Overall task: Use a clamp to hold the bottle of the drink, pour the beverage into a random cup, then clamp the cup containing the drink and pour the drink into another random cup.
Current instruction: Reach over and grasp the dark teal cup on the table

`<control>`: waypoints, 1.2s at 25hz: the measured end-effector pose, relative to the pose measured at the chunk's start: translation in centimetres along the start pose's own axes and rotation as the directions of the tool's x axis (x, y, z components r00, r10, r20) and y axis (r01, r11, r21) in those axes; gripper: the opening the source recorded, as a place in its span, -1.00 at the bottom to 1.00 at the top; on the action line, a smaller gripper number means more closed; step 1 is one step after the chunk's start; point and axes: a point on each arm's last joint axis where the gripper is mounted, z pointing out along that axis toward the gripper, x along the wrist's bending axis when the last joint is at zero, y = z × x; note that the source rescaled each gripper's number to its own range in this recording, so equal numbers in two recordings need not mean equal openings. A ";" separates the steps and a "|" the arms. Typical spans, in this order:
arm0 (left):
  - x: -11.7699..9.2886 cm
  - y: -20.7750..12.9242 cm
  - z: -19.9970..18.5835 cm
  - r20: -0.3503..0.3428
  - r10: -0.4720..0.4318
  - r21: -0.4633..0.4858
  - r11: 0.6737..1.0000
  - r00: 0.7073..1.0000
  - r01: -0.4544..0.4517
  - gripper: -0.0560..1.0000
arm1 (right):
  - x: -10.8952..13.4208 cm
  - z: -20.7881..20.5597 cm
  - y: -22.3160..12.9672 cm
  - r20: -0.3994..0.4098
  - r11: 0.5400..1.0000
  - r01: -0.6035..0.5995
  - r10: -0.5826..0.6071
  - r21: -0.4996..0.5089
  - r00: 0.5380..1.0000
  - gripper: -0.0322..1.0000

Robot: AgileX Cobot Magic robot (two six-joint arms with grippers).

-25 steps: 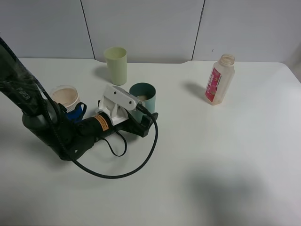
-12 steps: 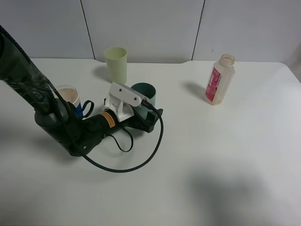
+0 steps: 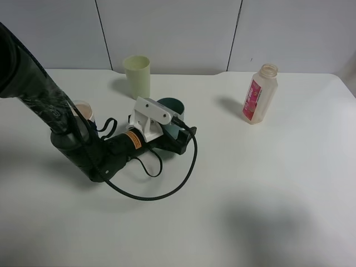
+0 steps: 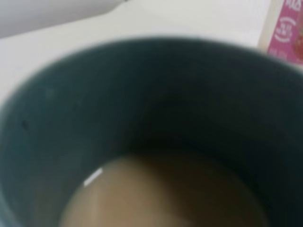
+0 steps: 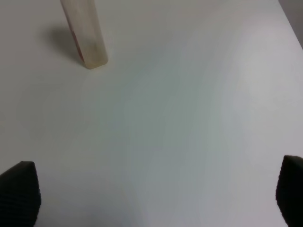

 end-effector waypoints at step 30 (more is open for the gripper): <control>-0.3 -1.0 1.0 0.039 -0.031 0.008 0.999 0.999 0.031 -0.88 | 0.0 0.0 0.0 0.000 1.000 0.000 0.000 0.000 1.000 1.00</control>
